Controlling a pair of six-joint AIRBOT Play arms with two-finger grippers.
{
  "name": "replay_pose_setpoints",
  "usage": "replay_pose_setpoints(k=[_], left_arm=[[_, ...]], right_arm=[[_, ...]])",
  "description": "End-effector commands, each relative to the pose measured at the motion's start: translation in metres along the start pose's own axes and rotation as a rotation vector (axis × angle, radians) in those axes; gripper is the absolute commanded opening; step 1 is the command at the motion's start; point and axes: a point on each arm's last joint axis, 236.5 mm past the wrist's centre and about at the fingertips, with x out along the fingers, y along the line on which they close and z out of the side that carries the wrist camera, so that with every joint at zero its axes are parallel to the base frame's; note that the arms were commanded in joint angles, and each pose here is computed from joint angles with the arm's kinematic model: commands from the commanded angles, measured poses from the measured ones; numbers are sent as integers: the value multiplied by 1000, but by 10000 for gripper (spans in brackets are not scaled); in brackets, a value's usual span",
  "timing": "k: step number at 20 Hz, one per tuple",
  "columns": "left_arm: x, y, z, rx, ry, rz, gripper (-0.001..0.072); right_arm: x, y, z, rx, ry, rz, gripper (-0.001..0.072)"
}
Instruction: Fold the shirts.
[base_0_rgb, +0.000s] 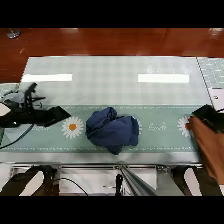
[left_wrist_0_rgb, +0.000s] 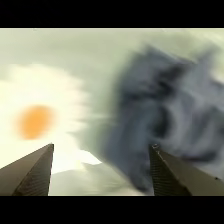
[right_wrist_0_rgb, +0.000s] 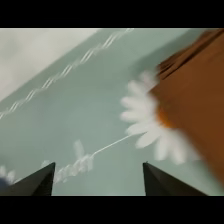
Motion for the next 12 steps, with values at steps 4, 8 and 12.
replay_pose_setpoints(k=[4, 8, 12], left_arm=[[58, -66, -25, 120, 111, -360, 699], [91, -88, -19, 196, 191, -351, 699], [111, -88, -19, 212, 283, -297, 674]], right_arm=[[42, 25, -66, 58, 162, 242, 632], [40, 25, -85, 14, 237, 249, 632], [40, 19, -90, 2, 255, 226, 632]])
